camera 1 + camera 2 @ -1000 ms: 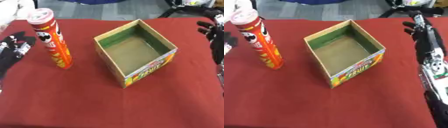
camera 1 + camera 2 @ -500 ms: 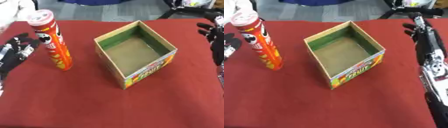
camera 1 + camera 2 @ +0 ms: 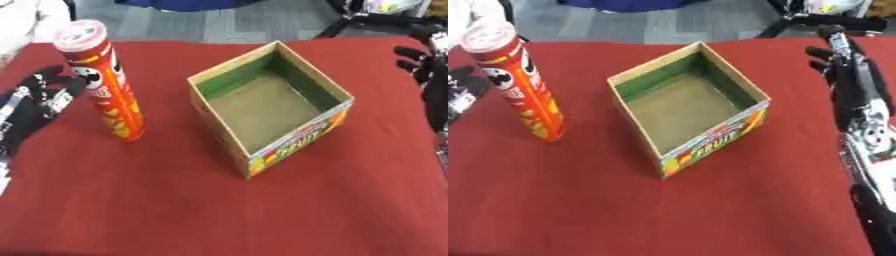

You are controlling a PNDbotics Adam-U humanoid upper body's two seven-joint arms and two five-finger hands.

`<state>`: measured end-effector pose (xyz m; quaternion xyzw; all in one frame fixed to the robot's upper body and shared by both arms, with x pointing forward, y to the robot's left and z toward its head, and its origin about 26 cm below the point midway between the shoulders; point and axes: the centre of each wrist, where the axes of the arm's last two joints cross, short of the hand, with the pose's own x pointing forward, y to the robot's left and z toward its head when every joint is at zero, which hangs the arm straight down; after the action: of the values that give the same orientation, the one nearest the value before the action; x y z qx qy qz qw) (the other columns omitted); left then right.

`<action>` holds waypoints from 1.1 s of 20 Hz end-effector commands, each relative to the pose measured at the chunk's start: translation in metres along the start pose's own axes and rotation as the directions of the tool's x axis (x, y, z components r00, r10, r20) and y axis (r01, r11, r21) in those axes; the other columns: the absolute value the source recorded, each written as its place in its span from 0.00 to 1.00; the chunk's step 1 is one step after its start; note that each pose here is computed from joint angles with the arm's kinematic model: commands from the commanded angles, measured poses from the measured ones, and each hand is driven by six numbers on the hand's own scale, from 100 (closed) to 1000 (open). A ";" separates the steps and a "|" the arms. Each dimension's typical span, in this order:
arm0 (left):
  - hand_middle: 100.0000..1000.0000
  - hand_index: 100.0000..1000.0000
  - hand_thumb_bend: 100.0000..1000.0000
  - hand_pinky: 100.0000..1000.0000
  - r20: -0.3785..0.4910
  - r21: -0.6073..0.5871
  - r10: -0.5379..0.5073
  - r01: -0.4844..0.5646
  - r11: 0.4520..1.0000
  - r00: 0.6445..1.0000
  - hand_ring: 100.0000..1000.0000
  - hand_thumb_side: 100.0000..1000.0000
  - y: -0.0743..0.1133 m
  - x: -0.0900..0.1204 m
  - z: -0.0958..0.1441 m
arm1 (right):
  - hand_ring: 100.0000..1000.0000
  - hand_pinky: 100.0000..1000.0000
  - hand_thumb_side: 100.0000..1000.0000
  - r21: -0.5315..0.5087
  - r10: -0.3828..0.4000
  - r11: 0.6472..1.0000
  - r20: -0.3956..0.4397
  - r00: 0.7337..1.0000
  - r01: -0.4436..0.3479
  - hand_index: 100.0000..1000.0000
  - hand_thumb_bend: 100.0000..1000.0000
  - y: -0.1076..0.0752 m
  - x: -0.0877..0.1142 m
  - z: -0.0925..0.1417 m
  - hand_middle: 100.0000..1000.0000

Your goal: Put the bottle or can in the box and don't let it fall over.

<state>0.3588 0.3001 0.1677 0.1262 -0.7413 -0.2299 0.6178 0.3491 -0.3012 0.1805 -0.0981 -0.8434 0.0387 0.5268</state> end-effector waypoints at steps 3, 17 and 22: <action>0.81 0.96 0.55 1.00 0.022 -0.003 -0.020 0.020 1.000 1.000 0.84 0.66 0.005 0.007 -0.005 | 0.85 0.89 0.89 0.004 0.004 1.000 0.026 1.000 -0.005 0.87 0.00 -0.003 0.008 -0.004 0.93; 0.82 0.97 0.57 1.00 0.029 -0.016 -0.026 0.026 1.000 0.999 0.84 0.67 0.001 0.007 -0.012 | 0.84 0.89 0.89 0.012 0.004 1.000 0.025 1.000 -0.004 0.87 0.00 -0.002 0.008 -0.005 0.92; 0.82 0.97 0.56 1.00 0.027 -0.014 -0.029 0.030 0.999 0.999 0.84 0.67 0.000 0.008 -0.016 | 0.84 0.89 0.89 0.015 0.005 1.000 0.028 1.000 -0.005 0.87 0.00 -0.002 0.009 -0.005 0.92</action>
<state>0.3715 0.2916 0.1655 0.1206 -0.7391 -0.2417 0.6171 0.3496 -0.3005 0.1817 -0.0962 -0.8433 0.0415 0.5271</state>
